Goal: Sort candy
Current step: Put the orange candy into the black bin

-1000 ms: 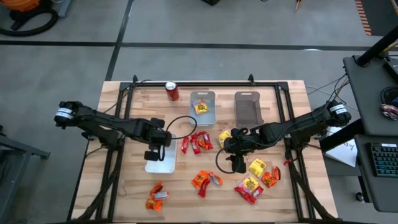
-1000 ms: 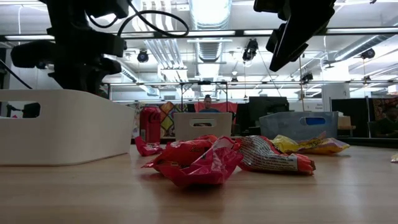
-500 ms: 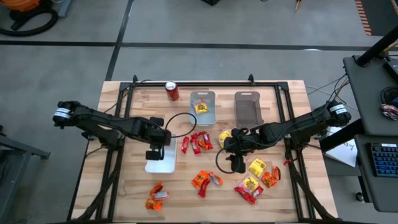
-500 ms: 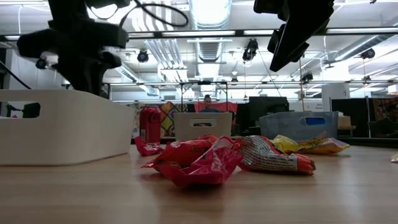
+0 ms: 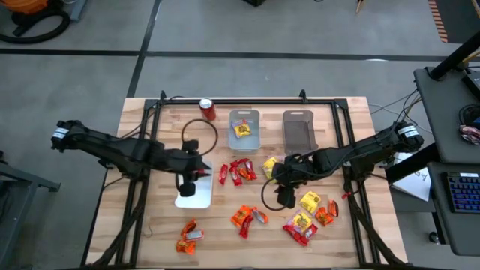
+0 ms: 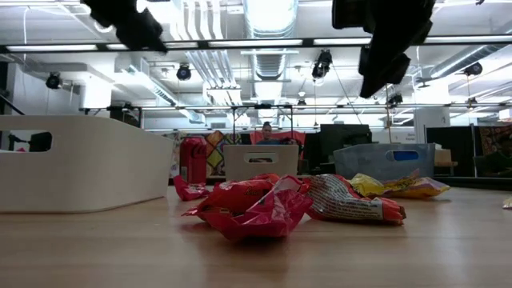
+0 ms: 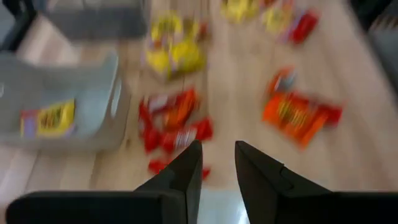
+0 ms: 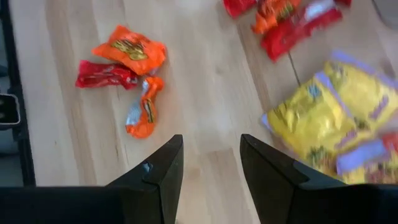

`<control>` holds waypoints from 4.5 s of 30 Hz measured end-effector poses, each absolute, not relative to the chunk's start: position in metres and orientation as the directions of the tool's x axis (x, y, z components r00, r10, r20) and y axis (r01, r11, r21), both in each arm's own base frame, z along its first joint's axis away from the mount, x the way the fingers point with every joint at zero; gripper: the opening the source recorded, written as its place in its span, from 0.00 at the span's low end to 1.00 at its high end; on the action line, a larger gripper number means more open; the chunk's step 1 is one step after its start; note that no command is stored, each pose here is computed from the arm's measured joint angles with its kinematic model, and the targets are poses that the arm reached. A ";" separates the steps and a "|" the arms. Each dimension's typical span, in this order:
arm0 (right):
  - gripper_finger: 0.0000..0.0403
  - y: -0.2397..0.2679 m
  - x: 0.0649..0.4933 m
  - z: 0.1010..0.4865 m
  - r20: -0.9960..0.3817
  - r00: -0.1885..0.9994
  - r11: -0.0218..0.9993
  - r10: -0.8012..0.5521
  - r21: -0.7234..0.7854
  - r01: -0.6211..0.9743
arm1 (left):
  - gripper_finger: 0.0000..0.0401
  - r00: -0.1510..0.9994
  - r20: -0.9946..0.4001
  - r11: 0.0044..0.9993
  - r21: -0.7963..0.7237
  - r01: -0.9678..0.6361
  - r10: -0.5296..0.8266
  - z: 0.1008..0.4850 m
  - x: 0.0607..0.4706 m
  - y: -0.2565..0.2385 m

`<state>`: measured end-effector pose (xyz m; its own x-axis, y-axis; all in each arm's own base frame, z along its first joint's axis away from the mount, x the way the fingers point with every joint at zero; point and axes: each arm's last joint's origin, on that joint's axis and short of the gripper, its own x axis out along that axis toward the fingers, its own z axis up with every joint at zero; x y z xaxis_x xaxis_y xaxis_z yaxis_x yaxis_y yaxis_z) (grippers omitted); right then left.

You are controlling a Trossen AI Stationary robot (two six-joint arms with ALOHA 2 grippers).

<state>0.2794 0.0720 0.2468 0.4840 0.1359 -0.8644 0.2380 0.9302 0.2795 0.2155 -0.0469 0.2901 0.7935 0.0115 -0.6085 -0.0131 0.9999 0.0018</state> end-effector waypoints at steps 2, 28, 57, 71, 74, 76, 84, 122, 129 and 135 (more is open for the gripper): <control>0.37 0.072 0.276 0.245 -0.881 0.452 0.915 0.140 0.289 0.281 | 0.20 0.828 -0.561 1.000 -0.016 -0.007 -0.004 0.295 0.217 -0.049; 0.38 0.081 0.235 0.234 -0.987 0.048 0.700 0.152 0.142 0.700 | 0.20 0.926 -0.376 0.997 0.055 0.048 -0.023 0.268 0.225 -0.054; 0.47 0.122 0.202 0.209 -0.924 -0.167 0.619 0.343 0.089 0.780 | 0.20 0.924 -0.376 0.997 0.069 -0.042 0.065 0.267 0.225 -0.051; 0.55 0.137 0.178 0.164 -0.939 -0.140 0.610 0.314 0.087 0.787 | 0.20 0.924 -0.377 0.998 0.047 -0.051 0.065 0.266 0.225 -0.051; 0.56 0.135 0.173 0.155 -0.941 -0.149 0.612 0.303 0.072 0.787 | 0.20 0.924 -0.377 0.998 0.039 -0.055 0.065 0.266 0.225 -0.051; 0.56 0.133 0.171 0.149 -0.942 -0.149 0.616 0.301 0.072 0.785 | 0.20 0.924 -0.377 0.998 0.039 -0.055 0.066 0.266 0.225 -0.051; 0.43 0.131 0.169 0.143 -0.953 -0.124 0.657 0.276 0.093 0.749 | 0.20 0.924 -0.377 0.998 0.038 -0.055 0.065 0.266 0.225 -0.051; 0.02 0.129 0.205 0.229 -0.921 0.390 0.808 0.009 0.237 0.540 | 0.20 0.932 -0.356 0.998 0.032 -0.056 0.064 0.264 0.232 -0.053; 0.02 0.097 0.225 0.258 -0.730 0.573 0.809 -0.372 0.048 0.586 | 0.20 0.920 -0.386 0.998 0.042 -0.055 0.067 0.255 0.239 -0.055; 0.02 0.043 0.240 0.270 -0.642 0.471 0.711 -0.605 -0.170 0.682 | 0.20 0.924 -0.376 0.998 0.039 -0.055 0.065 0.259 0.242 -0.056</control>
<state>0.2404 0.0426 0.2698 0.4706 -0.6052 -0.6421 0.6825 0.7109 -0.1699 0.2416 -0.0558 0.2592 0.9243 0.0654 -0.3759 -0.0549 0.9977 0.0386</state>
